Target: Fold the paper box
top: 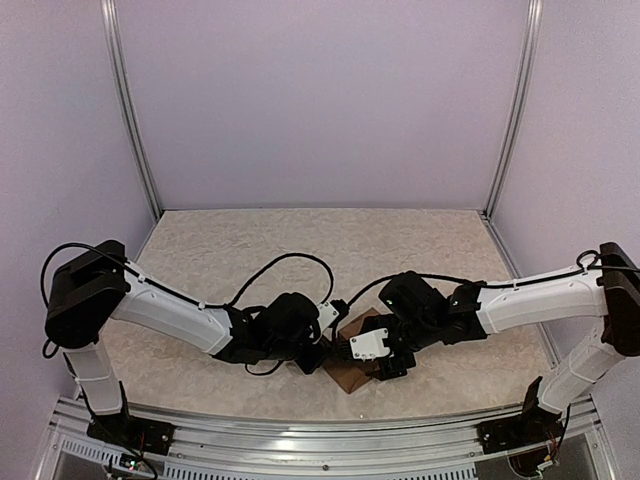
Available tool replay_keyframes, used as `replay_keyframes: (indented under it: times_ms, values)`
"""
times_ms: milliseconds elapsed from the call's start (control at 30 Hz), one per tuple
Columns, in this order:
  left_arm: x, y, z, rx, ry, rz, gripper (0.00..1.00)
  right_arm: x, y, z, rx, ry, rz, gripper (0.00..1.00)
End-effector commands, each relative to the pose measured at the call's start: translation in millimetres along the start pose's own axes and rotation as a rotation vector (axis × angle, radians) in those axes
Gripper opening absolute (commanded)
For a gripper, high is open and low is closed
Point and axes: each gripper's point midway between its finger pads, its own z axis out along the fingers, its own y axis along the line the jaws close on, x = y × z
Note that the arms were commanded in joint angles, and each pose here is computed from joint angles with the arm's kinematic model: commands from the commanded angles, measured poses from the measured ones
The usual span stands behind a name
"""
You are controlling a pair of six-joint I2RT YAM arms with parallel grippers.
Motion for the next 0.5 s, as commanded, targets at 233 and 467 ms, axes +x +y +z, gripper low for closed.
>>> replay_keyframes:
  times_ms: [233, 467]
  values:
    - [-45, 7, -11, -0.006, -0.128, -0.025, 0.0, 26, 49, 3, -0.199, 0.051, 0.018, 0.81]
    - [-40, 8, -11, -0.008, -0.13, -0.025, 0.0, 28, 43, 2, -0.176, 0.045, 0.033, 0.83]
